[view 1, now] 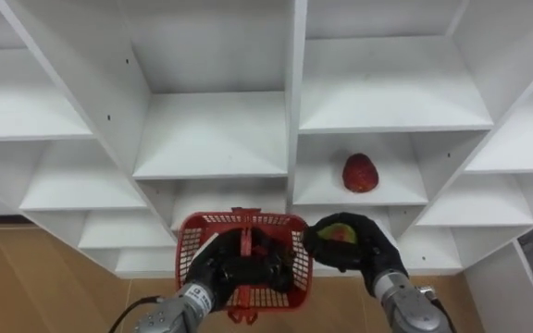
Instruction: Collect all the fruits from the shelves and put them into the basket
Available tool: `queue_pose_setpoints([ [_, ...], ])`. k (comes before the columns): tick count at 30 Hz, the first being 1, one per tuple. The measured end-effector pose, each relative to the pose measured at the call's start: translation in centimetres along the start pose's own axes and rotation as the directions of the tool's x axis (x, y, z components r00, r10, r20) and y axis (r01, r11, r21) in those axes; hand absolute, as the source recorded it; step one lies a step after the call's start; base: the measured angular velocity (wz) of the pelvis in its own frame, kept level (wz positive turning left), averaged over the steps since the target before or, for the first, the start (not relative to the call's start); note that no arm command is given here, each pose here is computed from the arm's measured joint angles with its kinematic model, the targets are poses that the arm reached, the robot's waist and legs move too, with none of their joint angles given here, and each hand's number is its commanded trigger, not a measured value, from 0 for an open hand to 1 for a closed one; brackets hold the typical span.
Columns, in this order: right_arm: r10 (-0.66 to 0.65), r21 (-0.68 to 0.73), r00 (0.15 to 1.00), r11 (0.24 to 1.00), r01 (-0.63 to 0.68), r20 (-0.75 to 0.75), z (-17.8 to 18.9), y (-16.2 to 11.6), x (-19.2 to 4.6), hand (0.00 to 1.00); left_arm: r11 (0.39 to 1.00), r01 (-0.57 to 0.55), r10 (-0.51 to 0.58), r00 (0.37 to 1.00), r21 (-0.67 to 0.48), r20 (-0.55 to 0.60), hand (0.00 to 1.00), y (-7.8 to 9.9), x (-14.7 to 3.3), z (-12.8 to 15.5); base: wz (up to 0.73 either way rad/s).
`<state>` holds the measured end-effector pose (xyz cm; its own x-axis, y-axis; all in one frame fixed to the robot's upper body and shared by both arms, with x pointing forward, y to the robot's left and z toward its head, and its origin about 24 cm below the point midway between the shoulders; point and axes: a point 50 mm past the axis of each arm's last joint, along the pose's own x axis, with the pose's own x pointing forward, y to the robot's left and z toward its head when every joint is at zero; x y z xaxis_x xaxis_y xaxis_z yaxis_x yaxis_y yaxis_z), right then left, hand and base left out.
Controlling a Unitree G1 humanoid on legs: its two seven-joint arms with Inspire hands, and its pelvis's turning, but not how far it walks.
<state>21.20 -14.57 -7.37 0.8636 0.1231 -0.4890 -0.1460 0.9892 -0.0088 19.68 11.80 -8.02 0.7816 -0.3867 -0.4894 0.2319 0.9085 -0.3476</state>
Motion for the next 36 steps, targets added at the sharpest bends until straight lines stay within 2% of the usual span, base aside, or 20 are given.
queue_pose_setpoints([
  [16, 0.047, -0.008, 0.999, 0.999, -0.047, -0.017, -0.1, 1.2, 0.5, 1.00, 0.999, 0.026, -0.026, 1.000, 0.021, -0.018, 1.00, -0.5, 0.1, -0.3, 0.00],
  [36, 0.054, 0.030, 0.998, 0.998, -0.053, -0.020, -0.1, 1.2, 0.5, 1.00, 1.000, 0.027, -0.027, 1.000, 0.011, -0.016, 1.00, -0.8, 0.2, -0.3, 0.00],
])
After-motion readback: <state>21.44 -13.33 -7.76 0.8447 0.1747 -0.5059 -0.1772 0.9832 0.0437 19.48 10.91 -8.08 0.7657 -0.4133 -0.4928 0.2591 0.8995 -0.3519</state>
